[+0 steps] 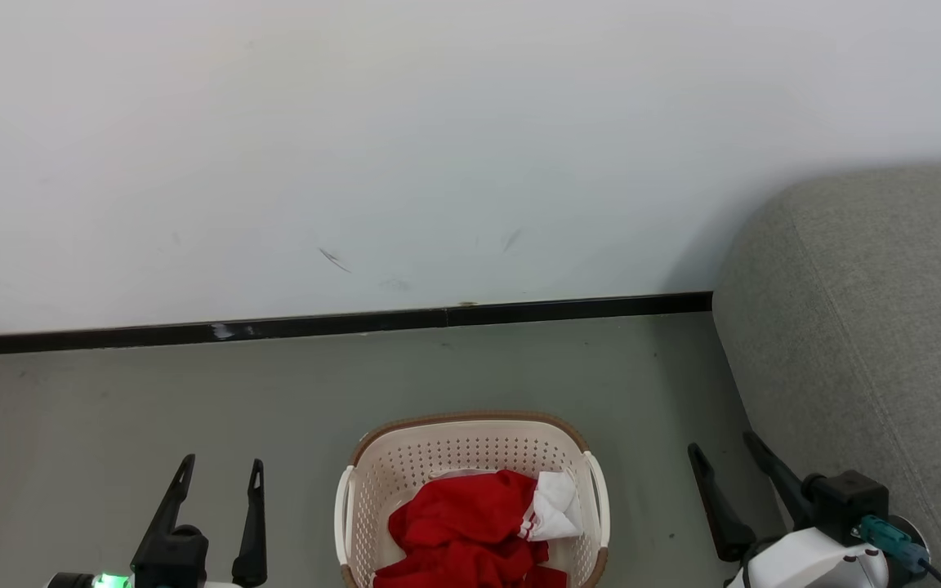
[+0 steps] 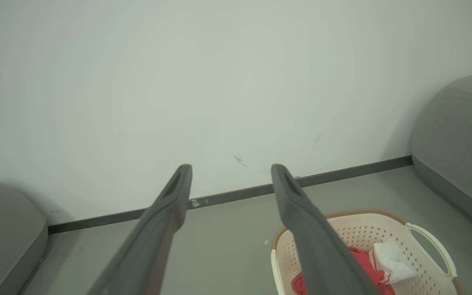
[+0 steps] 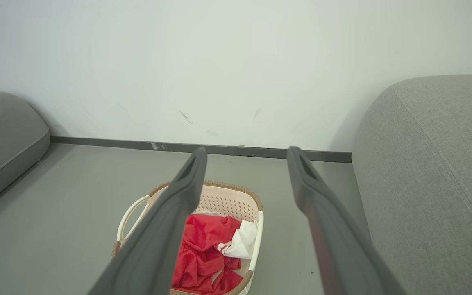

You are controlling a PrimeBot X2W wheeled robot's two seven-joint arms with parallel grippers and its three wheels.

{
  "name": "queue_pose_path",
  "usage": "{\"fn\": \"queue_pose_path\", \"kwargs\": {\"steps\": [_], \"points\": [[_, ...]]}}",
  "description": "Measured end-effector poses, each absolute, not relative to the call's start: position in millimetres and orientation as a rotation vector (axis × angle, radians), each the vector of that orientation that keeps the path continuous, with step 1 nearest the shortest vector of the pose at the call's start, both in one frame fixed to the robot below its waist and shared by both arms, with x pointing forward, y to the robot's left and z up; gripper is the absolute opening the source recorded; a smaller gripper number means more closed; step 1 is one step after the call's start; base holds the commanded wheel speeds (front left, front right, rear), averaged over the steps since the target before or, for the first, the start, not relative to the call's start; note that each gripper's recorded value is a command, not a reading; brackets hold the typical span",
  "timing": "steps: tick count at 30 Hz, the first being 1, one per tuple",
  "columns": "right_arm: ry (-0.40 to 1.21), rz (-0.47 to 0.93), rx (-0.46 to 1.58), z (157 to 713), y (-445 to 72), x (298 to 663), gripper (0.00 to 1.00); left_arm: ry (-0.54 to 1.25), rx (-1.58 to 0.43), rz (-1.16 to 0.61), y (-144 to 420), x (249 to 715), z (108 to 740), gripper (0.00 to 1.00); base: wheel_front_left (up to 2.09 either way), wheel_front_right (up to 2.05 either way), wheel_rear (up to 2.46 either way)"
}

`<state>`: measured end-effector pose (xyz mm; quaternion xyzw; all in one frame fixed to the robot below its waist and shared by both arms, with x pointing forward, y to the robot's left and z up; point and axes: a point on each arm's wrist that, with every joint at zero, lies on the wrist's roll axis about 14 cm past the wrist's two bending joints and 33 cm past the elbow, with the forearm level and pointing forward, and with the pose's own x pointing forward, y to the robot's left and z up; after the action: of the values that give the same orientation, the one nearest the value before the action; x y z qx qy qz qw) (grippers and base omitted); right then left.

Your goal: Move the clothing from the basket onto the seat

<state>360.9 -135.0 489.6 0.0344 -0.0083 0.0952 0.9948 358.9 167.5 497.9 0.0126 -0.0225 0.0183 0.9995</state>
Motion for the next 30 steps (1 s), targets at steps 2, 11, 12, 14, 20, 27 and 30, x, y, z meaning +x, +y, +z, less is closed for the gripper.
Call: {"fn": "queue_pose_path", "kwargs": {"steps": [2, 11, 12, 14, 20, 27, 30], "points": [[-0.015, 0.191, 0.071, 489, -135, 361, 1.0, -0.04, 0.027, 0.037, 168, 359, 496, 1.0, 0.0, 0.0, 0.0], [-0.013, 0.184, 0.076, 488, -137, 364, 1.0, -0.005, 0.052, 0.008, 168, 363, 485, 1.0, 0.0, 0.0, 0.0], [-0.014, 0.183, 0.076, 488, -137, 364, 1.0, -0.001, 0.055, 0.003, 167, 364, 484, 1.0, 0.0, 0.0, 0.0], [-0.015, 0.179, 0.077, 489, -138, 365, 1.0, 0.006, 0.062, -0.017, 163, 366, 481, 1.0, 0.0, 0.0, 0.0], [-0.003, 0.164, 0.088, 484, -143, 367, 1.0, 0.031, 0.088, -0.089, 149, 375, 472, 1.0, 0.0, 0.0, 0.0], [0.01, 0.13, 0.095, 479, -153, 369, 1.0, 0.085, 0.131, -0.179, 130, 386, 456, 1.0, 0.0, 0.0, 0.0], [0.012, 0.115, 0.094, 478, -158, 371, 1.0, 0.105, 0.147, -0.231, 117, 390, 448, 1.0, 0.0, 0.0, 0.0]]}}
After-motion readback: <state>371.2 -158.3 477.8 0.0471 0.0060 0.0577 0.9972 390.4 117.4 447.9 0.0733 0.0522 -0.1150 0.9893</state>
